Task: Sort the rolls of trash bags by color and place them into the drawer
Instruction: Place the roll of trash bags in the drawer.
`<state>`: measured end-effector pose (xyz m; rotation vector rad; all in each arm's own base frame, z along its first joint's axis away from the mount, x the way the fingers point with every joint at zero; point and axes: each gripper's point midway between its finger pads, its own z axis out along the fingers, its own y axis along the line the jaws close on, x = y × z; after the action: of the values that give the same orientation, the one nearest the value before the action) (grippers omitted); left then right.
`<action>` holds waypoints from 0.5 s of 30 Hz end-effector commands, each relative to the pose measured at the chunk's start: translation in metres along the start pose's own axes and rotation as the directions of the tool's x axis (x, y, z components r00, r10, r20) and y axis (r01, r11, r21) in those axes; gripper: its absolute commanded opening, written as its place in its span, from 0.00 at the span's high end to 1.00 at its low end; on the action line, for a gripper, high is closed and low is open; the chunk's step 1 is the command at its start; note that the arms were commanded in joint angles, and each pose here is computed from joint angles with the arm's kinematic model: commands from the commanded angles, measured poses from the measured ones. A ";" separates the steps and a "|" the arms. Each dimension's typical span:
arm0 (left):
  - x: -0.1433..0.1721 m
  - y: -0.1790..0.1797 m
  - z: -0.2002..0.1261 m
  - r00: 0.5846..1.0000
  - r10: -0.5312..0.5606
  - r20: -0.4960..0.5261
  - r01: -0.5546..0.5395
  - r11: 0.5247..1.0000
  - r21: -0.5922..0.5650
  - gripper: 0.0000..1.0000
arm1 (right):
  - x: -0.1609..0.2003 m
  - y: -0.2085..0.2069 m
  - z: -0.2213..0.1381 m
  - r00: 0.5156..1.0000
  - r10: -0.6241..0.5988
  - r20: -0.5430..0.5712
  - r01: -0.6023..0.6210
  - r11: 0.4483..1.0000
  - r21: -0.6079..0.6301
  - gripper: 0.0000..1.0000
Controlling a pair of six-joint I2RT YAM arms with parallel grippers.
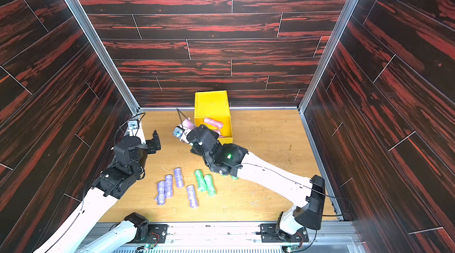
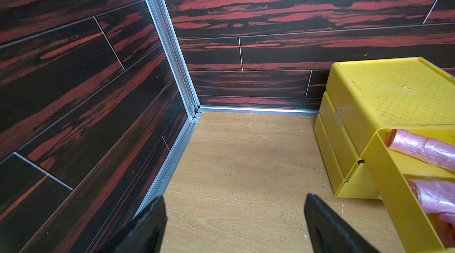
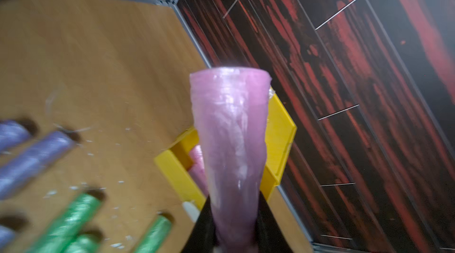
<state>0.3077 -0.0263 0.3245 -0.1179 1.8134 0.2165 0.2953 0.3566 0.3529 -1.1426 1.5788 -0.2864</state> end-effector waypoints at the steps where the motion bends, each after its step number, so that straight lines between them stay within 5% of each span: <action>1: -0.013 0.004 -0.007 0.999 -0.020 0.028 0.020 1.000 0.007 0.09 | -0.009 -0.051 0.007 0.997 -0.061 0.051 0.054 0.991 0.125 0.76; 15: -0.013 0.003 -0.008 0.999 -0.024 0.030 0.024 0.999 0.022 0.09 | 0.037 -0.011 0.085 0.976 -0.217 -0.030 0.207 0.959 -0.196 0.79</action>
<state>0.3060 -0.0280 0.3256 -0.1080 1.8126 0.1980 0.3733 0.3506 0.3210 -1.3843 1.5468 -0.3349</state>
